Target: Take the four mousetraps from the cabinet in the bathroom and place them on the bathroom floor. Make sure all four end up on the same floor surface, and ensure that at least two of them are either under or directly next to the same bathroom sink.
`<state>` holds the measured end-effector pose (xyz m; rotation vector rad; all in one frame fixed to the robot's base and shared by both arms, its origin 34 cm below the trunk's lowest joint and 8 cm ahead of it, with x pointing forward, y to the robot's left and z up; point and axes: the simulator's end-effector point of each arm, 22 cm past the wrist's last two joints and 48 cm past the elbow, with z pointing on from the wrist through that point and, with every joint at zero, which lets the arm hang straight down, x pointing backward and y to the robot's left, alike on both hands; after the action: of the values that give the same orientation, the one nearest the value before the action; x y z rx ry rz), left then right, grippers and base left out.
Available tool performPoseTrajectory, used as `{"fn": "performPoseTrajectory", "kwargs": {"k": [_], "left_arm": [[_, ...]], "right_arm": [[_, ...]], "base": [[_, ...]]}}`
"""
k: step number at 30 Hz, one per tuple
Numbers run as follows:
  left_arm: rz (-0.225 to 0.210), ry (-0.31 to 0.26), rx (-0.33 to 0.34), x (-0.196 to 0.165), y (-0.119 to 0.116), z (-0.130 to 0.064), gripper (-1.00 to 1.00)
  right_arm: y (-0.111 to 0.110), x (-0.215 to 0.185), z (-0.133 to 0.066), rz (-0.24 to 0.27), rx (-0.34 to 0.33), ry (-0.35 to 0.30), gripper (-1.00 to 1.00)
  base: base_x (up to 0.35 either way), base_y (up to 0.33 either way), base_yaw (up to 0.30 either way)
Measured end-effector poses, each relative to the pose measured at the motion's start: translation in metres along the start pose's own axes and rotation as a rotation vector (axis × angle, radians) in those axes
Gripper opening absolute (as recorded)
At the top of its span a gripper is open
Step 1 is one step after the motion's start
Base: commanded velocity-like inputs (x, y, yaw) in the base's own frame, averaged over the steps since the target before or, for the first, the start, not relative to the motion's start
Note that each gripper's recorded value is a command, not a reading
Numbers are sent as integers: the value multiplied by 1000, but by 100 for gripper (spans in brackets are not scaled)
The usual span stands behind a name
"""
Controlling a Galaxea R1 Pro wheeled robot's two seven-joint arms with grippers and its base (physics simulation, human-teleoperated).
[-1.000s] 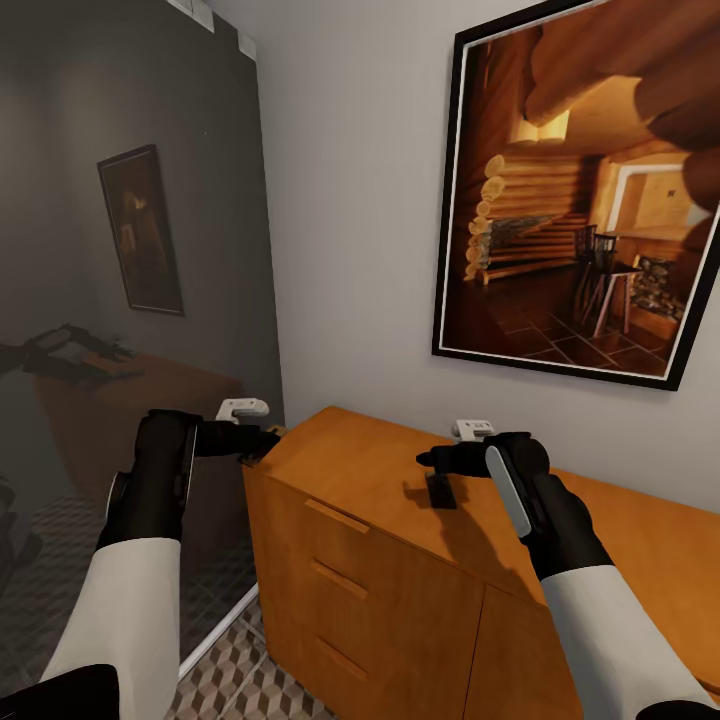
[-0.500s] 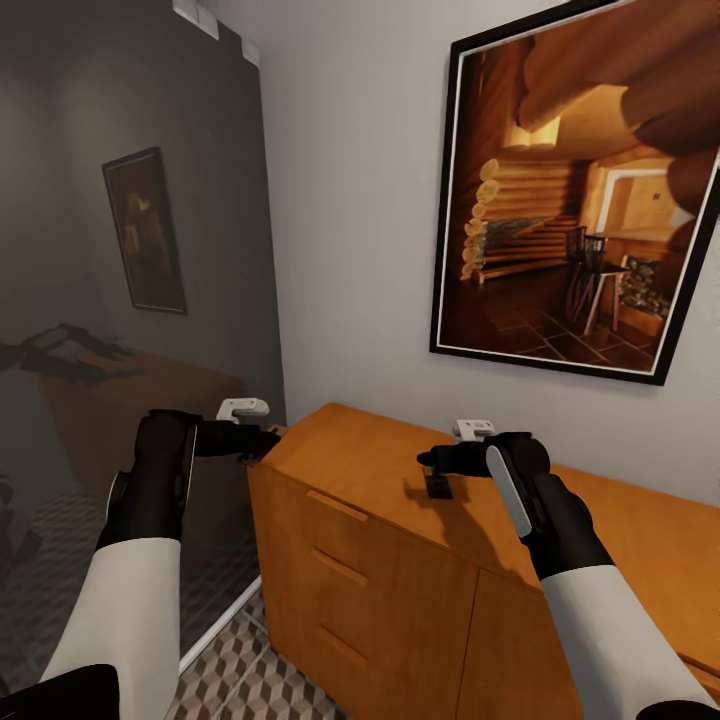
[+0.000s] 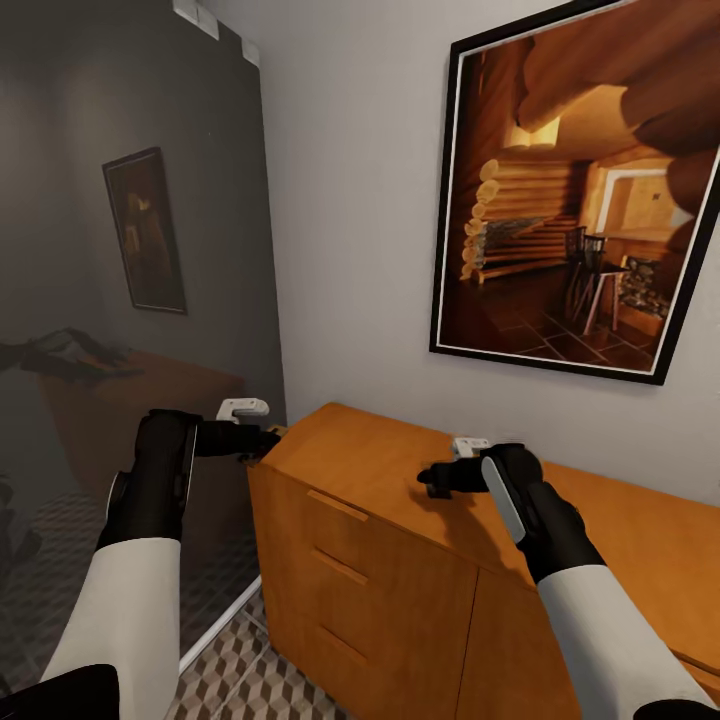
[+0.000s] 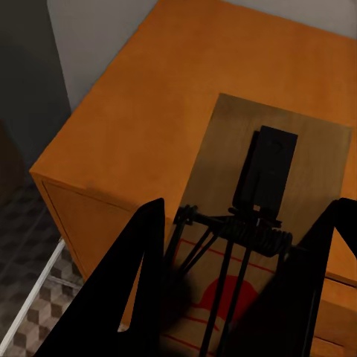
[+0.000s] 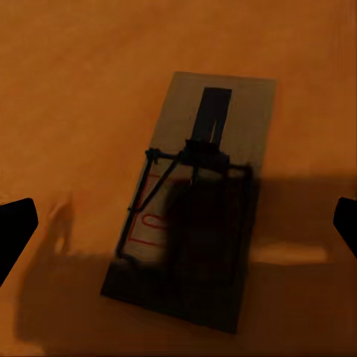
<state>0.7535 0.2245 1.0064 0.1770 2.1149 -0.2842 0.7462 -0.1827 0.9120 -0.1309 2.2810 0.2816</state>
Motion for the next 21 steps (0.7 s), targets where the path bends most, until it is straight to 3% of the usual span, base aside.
{"fn": "performPoseTrajectory", "kwargs": {"k": [1, 6, 21], "left_arm": [[0, 0, 0, 0, 0, 0, -100], [0, 0, 0, 0, 0, 0, -100], [0, 0, 0, 0, 0, 0, -100]], "right_arm": [[-2, 9, 6, 10, 2, 26, 100], [-4, 7, 4, 61, -22, 17, 100], [-4, 6, 4, 69, -26, 16, 100]], "base": [[0, 0, 0], [0, 0, 0], [0, 0, 0]]}}
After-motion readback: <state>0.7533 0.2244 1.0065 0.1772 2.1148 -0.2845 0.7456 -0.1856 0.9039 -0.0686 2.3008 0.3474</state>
